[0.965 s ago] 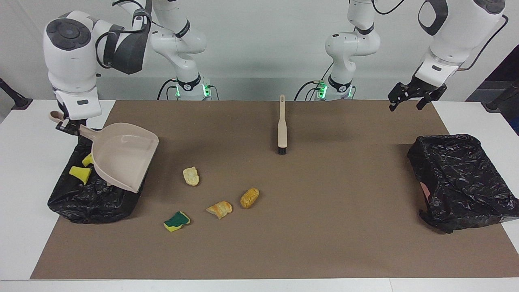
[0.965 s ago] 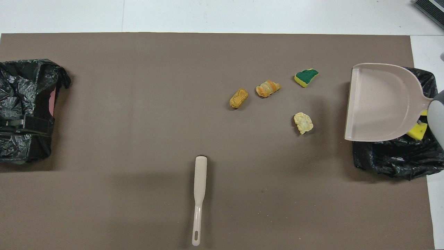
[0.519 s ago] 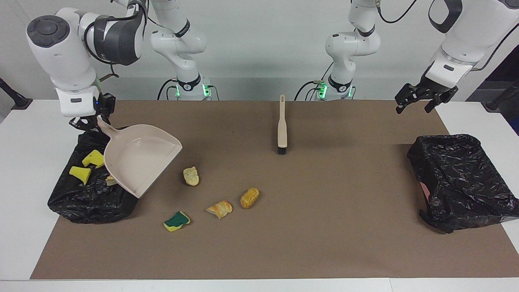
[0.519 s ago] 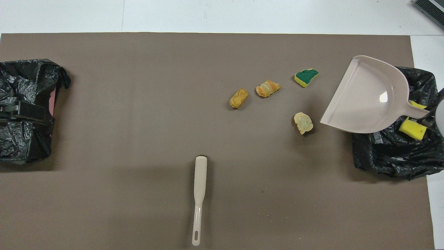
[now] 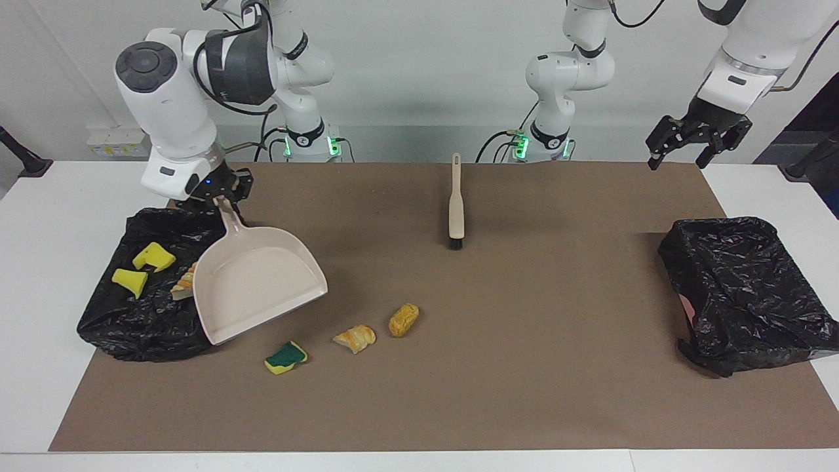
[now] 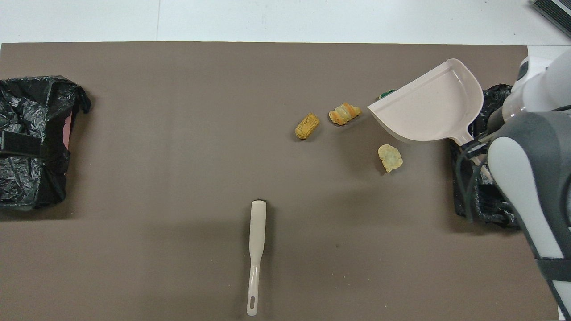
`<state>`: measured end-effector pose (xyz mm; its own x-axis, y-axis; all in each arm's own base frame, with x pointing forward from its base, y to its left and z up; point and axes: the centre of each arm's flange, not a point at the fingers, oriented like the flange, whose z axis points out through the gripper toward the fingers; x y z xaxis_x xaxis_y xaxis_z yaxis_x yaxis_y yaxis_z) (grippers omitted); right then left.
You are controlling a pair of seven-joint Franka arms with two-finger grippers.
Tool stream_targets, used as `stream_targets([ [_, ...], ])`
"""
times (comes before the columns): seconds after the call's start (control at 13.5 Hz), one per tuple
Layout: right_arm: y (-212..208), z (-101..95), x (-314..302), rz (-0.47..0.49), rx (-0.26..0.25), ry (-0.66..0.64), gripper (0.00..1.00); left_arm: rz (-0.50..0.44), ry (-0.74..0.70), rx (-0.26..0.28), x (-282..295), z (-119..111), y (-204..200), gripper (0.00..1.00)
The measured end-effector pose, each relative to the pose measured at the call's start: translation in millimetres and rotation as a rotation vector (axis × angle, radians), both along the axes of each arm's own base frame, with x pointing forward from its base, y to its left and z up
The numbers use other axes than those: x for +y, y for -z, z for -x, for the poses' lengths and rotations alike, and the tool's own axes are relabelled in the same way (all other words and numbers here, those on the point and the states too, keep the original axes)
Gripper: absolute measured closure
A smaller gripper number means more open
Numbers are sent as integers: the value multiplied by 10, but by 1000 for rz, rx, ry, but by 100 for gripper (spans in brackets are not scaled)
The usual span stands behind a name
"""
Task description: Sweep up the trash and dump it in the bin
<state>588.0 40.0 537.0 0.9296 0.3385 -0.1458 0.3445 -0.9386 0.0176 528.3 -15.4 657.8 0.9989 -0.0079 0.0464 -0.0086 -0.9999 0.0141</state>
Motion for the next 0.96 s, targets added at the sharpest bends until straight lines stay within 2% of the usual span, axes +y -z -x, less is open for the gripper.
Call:
stream_targets([
  [0.15, 160, -54, 485, -27, -12, 118, 69, 2, 0, 0, -3, -1, 2, 0],
  [0.37, 483, -69, 1444, -89, -4, 253, 69, 3, 0, 1, -4, -1, 3, 0],
  [0.59, 721, -85, 2241, -120, -46, 385, 69, 3, 0, 1, -4, -1, 4, 0],
  [0.96, 907, -175, 3364, -178, -122, 457, 69, 3, 0, 1, -5, -1, 7, 0],
])
